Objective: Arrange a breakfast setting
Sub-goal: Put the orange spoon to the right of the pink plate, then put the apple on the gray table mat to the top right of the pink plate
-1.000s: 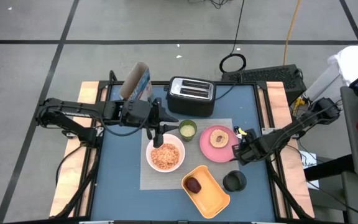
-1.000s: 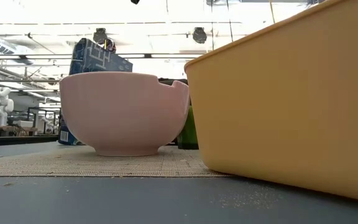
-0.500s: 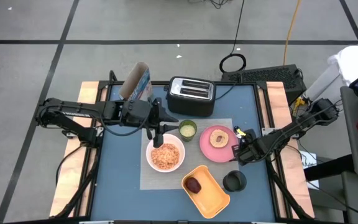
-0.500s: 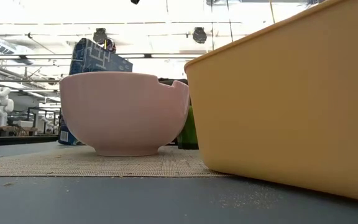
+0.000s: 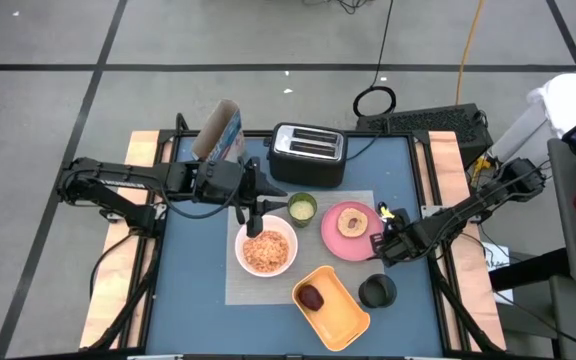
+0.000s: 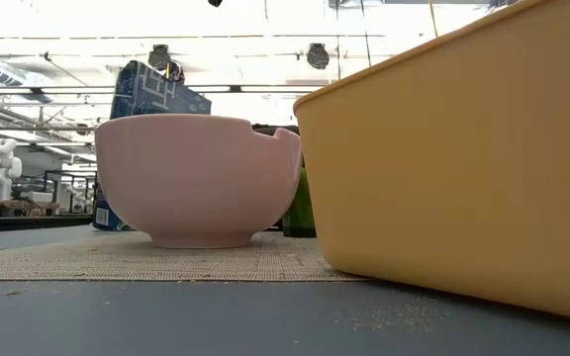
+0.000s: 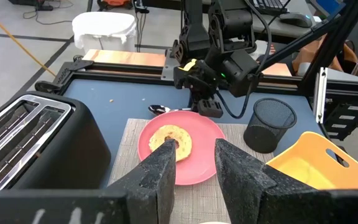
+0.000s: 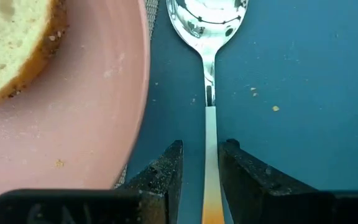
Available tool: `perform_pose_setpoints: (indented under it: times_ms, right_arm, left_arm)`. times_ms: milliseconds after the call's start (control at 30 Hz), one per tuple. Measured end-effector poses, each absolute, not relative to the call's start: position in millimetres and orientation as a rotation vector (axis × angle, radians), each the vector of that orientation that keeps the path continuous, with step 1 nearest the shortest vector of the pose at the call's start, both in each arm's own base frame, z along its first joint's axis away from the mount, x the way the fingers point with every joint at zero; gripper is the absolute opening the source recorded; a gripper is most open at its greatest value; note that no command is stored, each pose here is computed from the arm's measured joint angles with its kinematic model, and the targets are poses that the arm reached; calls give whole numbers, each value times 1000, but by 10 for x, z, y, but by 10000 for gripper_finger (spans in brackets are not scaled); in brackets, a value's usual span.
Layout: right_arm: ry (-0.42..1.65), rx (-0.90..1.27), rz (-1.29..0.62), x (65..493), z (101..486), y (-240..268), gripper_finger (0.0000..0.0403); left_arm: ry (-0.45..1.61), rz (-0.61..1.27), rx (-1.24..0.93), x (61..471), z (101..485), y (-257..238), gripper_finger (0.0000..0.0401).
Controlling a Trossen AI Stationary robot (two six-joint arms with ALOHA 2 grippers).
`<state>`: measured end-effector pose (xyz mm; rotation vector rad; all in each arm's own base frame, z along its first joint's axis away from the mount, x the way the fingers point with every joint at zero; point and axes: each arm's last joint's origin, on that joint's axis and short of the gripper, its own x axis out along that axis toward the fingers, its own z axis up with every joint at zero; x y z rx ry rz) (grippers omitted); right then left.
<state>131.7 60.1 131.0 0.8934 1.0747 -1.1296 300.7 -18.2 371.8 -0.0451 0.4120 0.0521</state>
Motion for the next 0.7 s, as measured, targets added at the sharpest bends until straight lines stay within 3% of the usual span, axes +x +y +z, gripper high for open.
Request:
perform_pose_setpoints:
  times_ms: [700]
  right_arm:
    - [1058,927,-1088,1226,1448,555,98]
  left_arm:
    - [412,53,-48,3007,3719,-182,118]
